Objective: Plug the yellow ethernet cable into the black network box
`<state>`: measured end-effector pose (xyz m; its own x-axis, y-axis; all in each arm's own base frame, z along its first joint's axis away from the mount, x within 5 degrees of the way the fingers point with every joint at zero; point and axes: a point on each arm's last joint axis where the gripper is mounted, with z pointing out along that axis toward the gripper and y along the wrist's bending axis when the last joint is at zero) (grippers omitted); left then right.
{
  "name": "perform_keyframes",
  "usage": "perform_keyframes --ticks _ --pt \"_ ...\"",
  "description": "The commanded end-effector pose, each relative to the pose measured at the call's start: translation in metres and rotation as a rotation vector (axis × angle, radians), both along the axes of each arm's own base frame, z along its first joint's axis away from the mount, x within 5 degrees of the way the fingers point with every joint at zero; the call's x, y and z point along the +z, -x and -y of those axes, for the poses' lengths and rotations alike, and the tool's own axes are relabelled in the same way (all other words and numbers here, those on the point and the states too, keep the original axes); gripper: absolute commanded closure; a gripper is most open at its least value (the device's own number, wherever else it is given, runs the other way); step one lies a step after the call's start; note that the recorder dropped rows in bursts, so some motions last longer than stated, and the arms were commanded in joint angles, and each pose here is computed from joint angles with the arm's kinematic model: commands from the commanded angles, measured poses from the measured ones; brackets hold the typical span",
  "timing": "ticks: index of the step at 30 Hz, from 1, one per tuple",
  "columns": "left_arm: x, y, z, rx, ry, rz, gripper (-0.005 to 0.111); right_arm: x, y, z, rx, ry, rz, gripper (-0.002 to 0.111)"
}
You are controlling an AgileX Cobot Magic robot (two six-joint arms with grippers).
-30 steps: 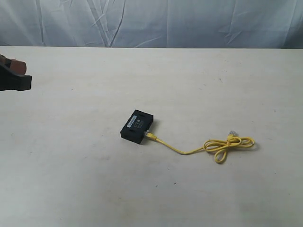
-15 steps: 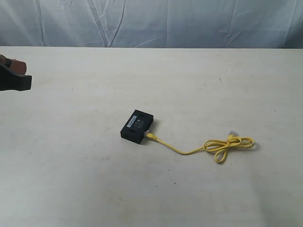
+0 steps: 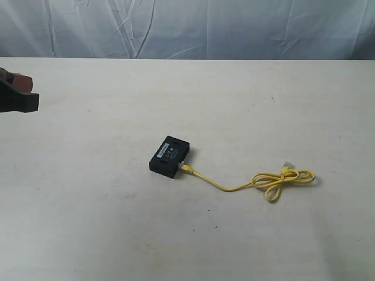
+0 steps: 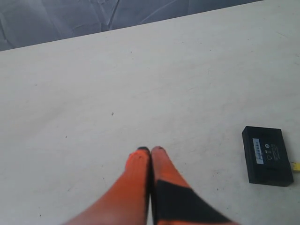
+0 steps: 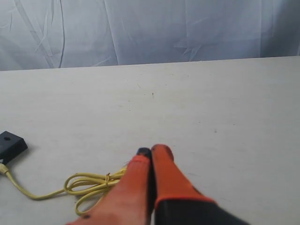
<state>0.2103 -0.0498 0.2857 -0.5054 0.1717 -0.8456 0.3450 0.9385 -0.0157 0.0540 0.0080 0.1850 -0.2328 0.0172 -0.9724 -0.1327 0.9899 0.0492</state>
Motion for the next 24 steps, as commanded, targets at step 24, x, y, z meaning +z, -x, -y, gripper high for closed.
perform_keyframes --ticks 24 --pt "0.0011 0.0013 -0.0007 0.005 -0.001 0.011 0.107 0.0004 0.0006 -0.002 0.044 0.024 0.014 0.108"
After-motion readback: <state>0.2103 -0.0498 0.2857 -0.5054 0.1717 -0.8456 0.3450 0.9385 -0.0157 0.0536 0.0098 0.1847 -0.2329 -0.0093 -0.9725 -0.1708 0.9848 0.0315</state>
